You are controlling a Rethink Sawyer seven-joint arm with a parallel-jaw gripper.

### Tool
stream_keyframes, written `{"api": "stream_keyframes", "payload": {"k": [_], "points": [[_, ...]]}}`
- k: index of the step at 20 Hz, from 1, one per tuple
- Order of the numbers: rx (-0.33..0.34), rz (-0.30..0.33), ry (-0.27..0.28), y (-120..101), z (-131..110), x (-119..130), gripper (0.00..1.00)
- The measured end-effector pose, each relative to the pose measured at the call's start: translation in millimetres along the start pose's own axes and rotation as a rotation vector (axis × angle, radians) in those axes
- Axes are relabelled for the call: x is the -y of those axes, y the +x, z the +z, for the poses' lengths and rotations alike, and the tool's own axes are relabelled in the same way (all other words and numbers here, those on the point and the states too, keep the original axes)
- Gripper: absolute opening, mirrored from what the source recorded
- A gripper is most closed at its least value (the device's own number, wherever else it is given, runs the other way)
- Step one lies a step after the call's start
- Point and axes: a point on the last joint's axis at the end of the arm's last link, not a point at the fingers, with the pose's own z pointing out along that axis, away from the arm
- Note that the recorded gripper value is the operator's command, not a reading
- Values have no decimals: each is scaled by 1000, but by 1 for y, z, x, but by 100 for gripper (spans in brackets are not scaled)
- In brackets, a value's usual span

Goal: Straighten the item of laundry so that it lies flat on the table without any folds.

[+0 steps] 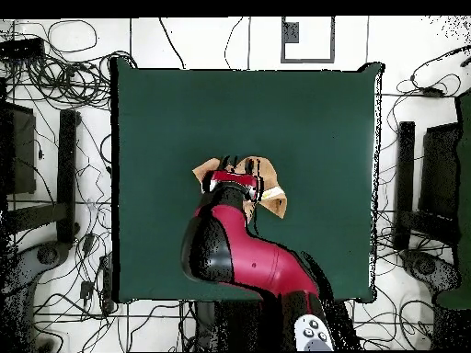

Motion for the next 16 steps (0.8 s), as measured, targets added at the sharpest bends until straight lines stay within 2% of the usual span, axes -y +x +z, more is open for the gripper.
{"api": "stream_keyframes", "payload": {"k": [4,7,8,11,16], "points": [[-64,58,-43,11,20,-12,100],[-93,78,-54,21,29,-14,100],[-119,91,-57,31,36,-17,100],[-135,97,-57,38,39,-20,100],[-180,113,-51,55,44,-40,100]]}}
